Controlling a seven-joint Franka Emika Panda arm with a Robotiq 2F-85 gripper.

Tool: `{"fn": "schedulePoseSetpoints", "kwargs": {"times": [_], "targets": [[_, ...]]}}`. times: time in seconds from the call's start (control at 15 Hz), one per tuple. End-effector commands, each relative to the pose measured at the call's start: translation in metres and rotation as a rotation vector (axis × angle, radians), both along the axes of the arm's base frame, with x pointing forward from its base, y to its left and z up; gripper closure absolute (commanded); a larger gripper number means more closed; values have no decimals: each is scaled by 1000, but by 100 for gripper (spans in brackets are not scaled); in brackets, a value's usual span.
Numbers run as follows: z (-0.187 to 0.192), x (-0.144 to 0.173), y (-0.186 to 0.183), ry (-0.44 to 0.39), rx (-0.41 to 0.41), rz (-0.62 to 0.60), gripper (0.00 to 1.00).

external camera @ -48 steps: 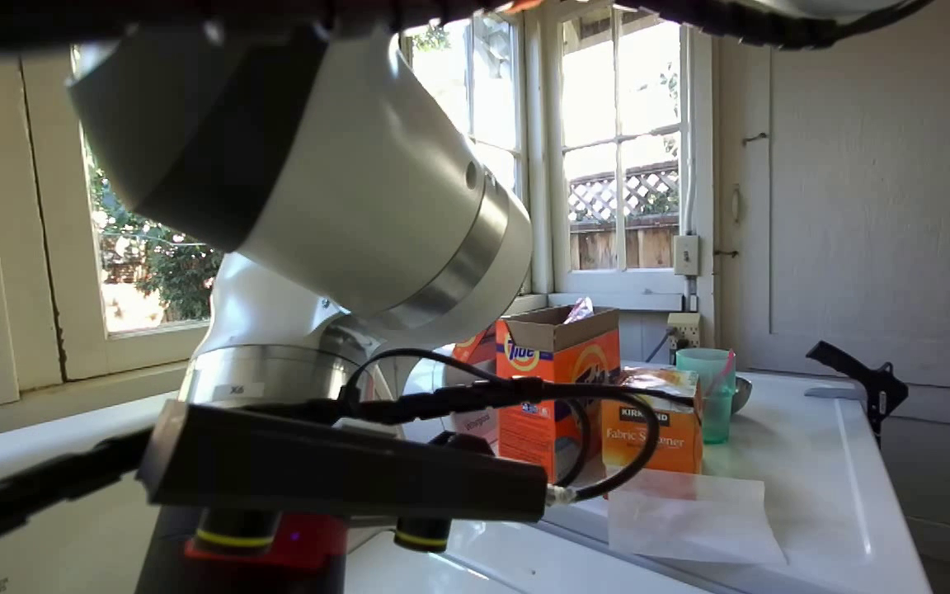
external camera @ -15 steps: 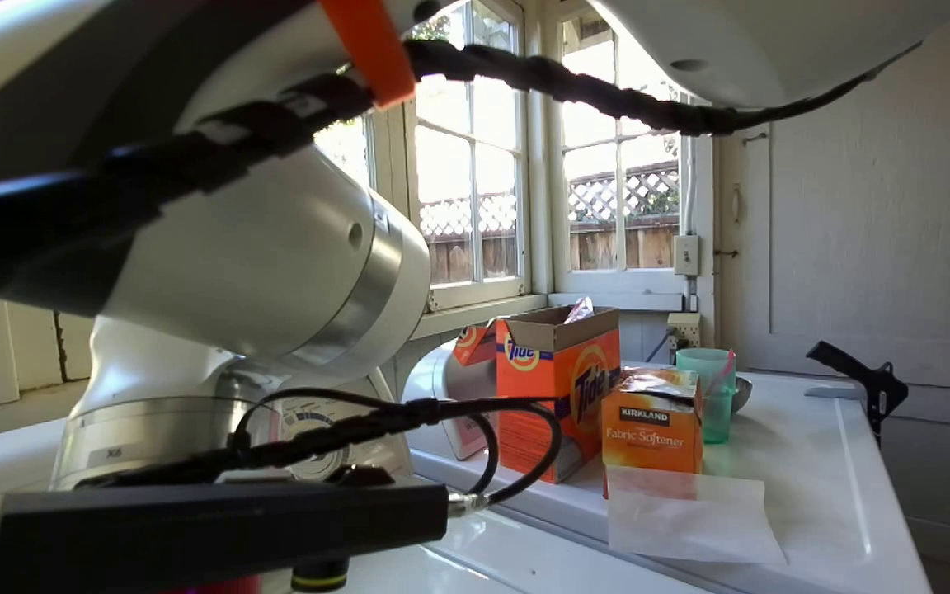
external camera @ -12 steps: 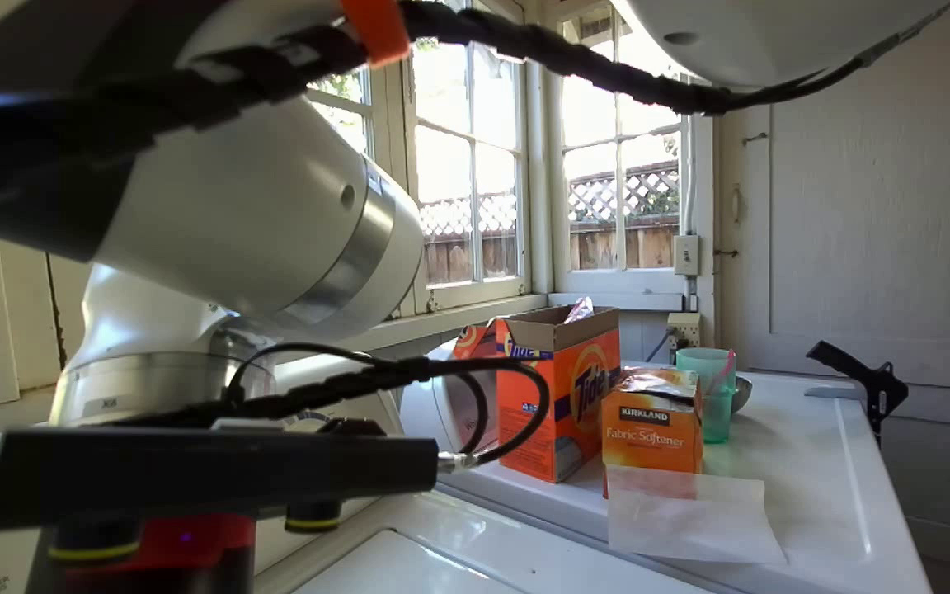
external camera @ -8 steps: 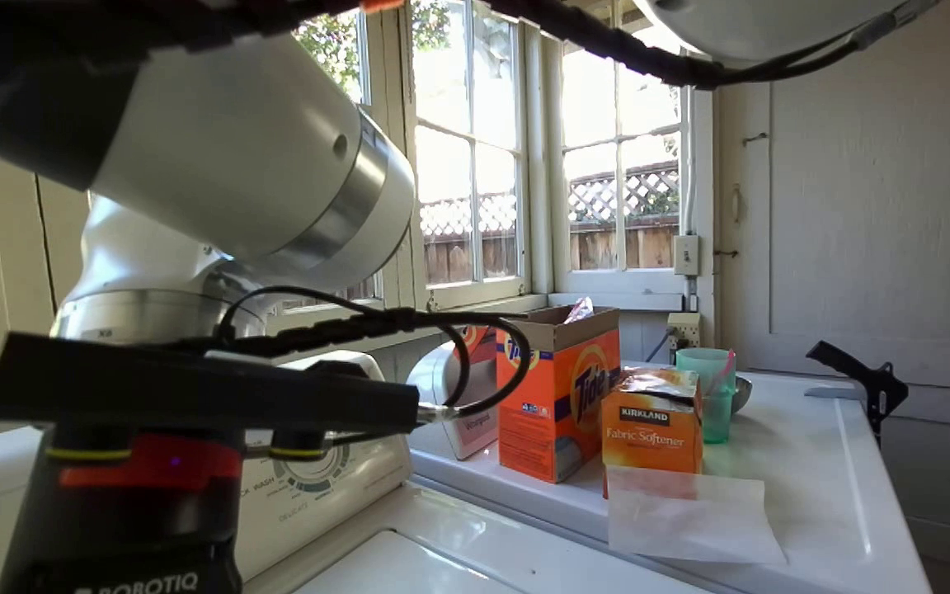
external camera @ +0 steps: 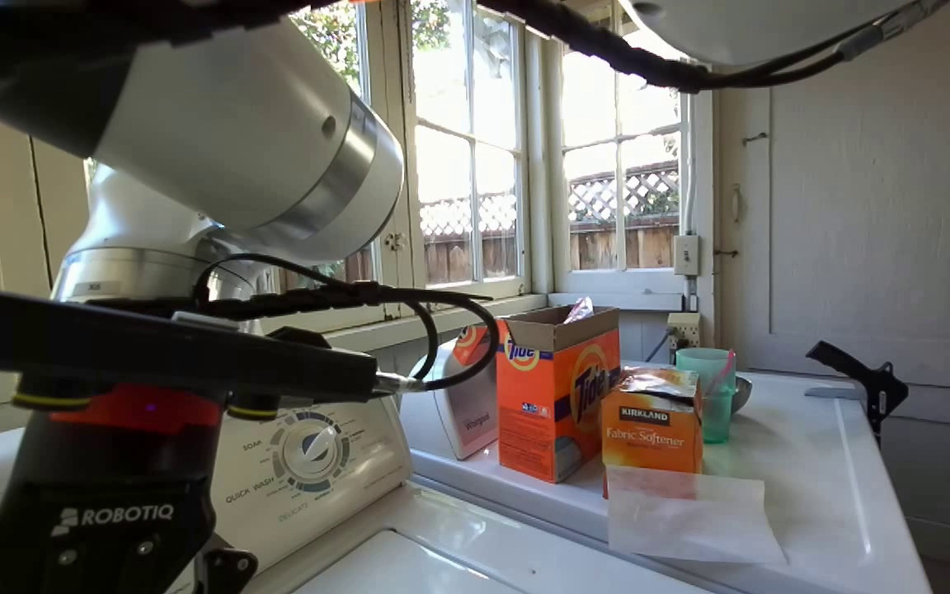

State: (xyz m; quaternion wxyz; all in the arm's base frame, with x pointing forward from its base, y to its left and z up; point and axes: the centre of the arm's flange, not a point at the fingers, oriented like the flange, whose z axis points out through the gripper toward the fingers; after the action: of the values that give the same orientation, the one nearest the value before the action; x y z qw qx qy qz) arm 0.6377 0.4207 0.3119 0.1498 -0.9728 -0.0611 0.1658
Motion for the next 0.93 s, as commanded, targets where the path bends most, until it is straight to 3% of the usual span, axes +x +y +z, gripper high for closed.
{"fn": "schedulePoseSetpoints", "kwargs": {"times": [0.0,0.87], "targets": [[-7,30,22,-51,-44,-46,99],[-13,54,46,-97,-35,-92,99]]}}
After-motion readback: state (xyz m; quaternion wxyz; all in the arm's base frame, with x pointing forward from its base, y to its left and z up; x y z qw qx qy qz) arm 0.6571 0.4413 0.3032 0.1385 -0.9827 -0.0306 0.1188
